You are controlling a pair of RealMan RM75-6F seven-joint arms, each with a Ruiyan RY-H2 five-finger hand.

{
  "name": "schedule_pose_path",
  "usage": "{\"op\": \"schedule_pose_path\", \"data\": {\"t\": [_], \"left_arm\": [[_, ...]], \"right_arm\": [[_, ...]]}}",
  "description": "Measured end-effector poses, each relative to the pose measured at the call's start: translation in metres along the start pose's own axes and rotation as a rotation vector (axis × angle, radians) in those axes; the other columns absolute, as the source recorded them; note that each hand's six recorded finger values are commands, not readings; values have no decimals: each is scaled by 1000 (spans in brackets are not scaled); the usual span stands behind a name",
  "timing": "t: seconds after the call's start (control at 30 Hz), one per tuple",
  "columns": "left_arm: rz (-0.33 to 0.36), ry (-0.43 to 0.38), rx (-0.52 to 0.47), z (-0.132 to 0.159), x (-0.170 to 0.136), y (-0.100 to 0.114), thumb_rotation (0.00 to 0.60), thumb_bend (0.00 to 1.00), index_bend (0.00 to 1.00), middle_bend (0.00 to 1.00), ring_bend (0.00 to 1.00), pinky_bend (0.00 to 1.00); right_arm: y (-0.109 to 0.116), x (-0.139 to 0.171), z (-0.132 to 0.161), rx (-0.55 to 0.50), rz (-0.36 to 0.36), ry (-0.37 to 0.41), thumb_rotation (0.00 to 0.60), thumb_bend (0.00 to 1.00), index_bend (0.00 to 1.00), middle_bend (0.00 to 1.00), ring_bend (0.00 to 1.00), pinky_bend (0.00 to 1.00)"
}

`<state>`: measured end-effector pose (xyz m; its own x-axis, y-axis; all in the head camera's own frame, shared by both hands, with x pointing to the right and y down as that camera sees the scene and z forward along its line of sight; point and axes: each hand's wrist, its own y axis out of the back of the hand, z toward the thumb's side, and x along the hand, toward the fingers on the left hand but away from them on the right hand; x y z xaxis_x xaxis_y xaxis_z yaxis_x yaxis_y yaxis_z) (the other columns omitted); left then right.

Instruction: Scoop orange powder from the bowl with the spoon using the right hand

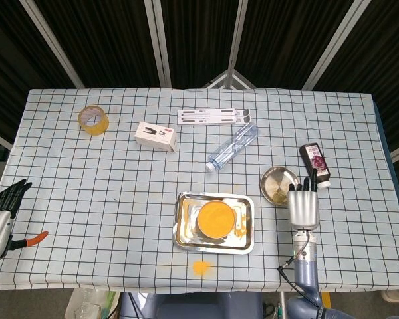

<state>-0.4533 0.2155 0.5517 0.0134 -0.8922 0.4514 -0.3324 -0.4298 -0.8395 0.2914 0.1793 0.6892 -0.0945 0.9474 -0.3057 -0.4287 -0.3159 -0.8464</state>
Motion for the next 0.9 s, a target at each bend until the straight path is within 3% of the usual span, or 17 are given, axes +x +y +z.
{"op": "schedule_pose_path", "data": {"t": [0.27, 0.53, 0.9], "left_arm": [[-3, 5, -1, -1, 1, -1, 600, 0, 0, 0, 0, 0], [-5, 7, 0, -1, 1, -1, 600, 0, 0, 0, 0, 0], [-5, 4, 6, 0, 1, -2, 600, 0, 0, 0, 0, 0]], "right_arm": [[-6, -11, 0, -73, 23, -67, 600, 588, 591, 573, 267, 0], [-9, -16, -9, -94, 41, -113, 600, 588, 337, 375, 112, 0], [-5, -12, -23, -82, 42, -129, 600, 588, 256, 312, 63, 0]]}}
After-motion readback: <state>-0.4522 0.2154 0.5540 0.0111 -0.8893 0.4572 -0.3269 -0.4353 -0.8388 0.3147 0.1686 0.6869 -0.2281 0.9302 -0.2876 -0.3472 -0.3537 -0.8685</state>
